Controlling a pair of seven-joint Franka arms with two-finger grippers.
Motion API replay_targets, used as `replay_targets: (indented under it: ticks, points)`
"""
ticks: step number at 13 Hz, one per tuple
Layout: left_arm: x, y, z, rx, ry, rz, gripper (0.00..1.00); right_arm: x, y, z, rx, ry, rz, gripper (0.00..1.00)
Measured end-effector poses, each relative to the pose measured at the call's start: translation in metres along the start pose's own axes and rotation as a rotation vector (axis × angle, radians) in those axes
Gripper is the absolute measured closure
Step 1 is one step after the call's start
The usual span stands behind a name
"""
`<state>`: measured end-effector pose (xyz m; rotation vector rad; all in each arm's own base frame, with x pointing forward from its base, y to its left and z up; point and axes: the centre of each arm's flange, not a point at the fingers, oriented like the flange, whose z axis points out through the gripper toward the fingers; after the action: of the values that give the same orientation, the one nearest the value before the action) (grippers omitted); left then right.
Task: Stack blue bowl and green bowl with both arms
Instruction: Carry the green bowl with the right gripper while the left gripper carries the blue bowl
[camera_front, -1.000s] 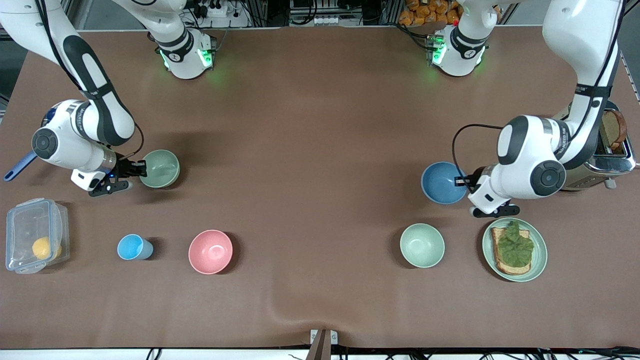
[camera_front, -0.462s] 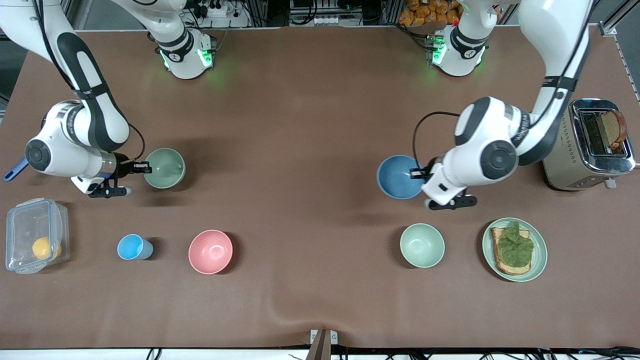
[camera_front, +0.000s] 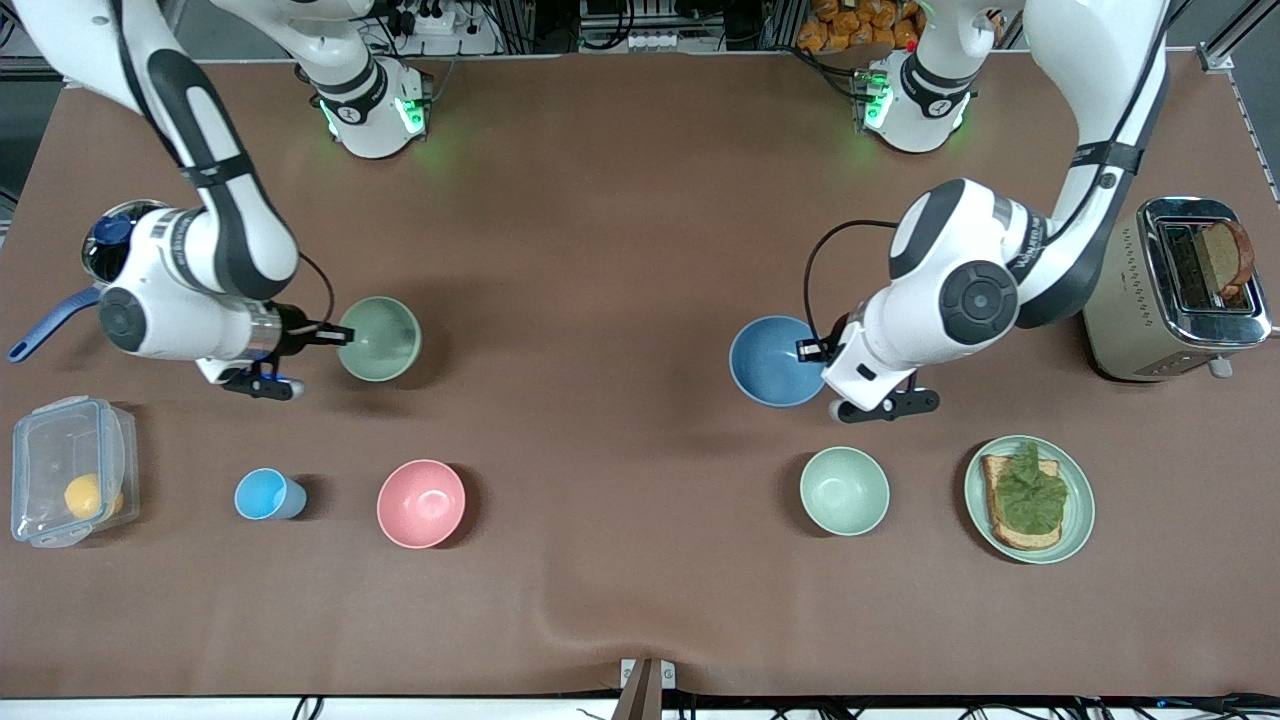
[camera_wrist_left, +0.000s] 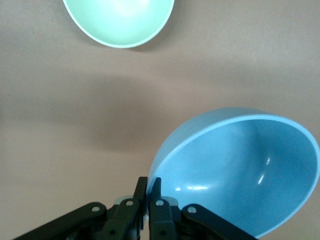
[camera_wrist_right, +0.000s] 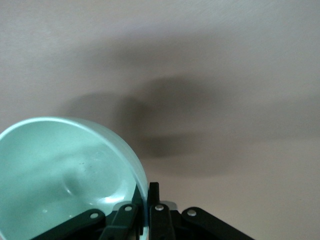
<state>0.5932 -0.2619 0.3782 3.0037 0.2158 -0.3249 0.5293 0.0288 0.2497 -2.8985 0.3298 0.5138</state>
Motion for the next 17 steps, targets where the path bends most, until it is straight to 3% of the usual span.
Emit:
replay_targets:
  ticks: [2, 5, 8, 12, 17]
  points:
    - [0.0, -0.002, -0.007, 0.0, 0.003, -0.003, 0.95, -0.014, -0.046, 0.005, -0.008, -0.002, 0.081, 0.95]
    - [0.001, -0.009, -0.019, 0.011, 0.009, -0.012, 0.95, -0.046, -0.129, 0.016, 0.042, 0.013, 0.175, 0.95]
    - [0.001, -0.031, -0.04, 0.023, 0.008, -0.009, 0.95, -0.081, -0.205, 0.031, 0.059, 0.1, 0.261, 0.95]
    - [0.016, -0.078, -0.056, 0.024, 0.001, 0.025, 0.95, -0.128, -0.283, 0.06, 0.151, 0.218, 0.359, 0.95]
    - [0.023, -0.093, -0.044, 0.025, -0.027, 0.029, 0.95, -0.166, -0.337, 0.106, 0.221, 0.266, 0.432, 0.95]
